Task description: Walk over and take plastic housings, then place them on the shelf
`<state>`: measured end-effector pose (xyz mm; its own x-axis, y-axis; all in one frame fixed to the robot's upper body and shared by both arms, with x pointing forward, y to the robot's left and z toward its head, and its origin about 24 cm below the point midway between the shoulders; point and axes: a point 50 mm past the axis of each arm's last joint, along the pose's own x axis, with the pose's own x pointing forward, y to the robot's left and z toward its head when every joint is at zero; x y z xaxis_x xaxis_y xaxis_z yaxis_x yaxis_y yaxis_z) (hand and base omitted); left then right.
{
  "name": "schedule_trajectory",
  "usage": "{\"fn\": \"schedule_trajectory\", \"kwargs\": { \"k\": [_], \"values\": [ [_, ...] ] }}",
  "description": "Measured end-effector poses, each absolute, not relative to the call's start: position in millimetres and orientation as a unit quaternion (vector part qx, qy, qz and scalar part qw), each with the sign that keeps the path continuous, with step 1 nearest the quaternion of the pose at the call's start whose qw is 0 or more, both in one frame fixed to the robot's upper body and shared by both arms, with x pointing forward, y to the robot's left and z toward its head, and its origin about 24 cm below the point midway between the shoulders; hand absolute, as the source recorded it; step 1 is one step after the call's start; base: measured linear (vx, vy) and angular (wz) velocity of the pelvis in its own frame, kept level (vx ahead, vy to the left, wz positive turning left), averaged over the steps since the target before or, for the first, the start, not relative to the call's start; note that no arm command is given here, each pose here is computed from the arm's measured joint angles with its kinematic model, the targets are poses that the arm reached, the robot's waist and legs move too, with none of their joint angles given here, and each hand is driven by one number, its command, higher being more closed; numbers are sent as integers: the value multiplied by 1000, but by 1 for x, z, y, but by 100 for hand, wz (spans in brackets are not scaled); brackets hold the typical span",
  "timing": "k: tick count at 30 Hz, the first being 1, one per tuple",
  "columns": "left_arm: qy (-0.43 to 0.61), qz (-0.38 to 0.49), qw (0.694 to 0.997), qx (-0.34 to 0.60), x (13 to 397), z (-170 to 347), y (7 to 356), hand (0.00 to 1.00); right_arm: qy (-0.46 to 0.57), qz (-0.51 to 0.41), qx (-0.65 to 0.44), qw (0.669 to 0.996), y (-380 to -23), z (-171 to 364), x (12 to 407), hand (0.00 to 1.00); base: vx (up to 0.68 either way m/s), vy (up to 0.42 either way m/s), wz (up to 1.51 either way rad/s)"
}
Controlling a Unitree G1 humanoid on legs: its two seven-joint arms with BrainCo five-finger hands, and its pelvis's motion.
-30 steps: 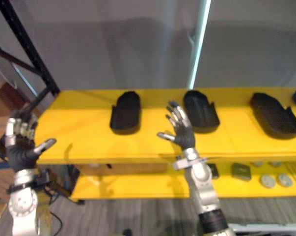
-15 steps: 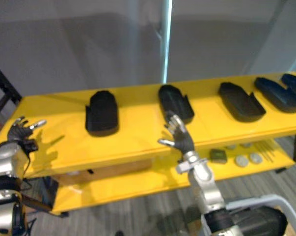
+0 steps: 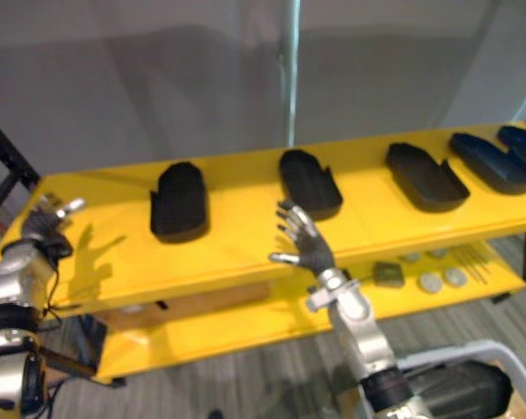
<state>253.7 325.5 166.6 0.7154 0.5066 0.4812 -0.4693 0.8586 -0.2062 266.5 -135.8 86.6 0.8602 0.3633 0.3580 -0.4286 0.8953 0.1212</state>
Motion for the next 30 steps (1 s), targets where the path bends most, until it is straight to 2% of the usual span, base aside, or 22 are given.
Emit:
{"fn": "schedule_trajectory", "kwargs": {
  "k": [2,3,6,8,11,15,16,19,22,26,30],
  "values": [
    [-354,320,879,-15,196,160,300,0,-211,180,100,956,-149,101,256,0,61,-23,15],
    [-361,332,871,-20,181,152,291,0,-224,171,100,954,-153,104,252,0,20,-25,26],
    [-340,344,875,-22,151,136,266,0,-255,157,116,947,-152,116,247,0,-65,-26,30],
    [-322,336,884,-38,145,130,254,0,-260,145,126,946,-147,118,246,0,-124,-8,13],
    [-304,322,896,-32,144,125,244,0,-255,122,133,950,-144,115,245,0,-69,6,7],
    [-323,312,893,-22,143,128,241,0,-240,71,129,960,-148,108,241,0,30,10,-27],
    [-366,242,898,9,162,146,226,0,-231,-51,87,968,-181,102,236,0,123,20,-133],
    [-381,236,894,-1,168,151,223,0,-235,-83,70,966,-196,104,229,0,7,4,-77],
    [-383,222,896,-37,178,150,211,0,-232,-118,42,965,-214,103,202,0,-7,30,-94],
    [-377,197,903,-59,192,150,188,0,-245,-265,12,933,-263,106,157,0,-15,50,-123],
    [-386,181,903,-55,209,158,169,0,-224,-314,21,922,-264,95,124,0,56,18,-68]
  ]
}}
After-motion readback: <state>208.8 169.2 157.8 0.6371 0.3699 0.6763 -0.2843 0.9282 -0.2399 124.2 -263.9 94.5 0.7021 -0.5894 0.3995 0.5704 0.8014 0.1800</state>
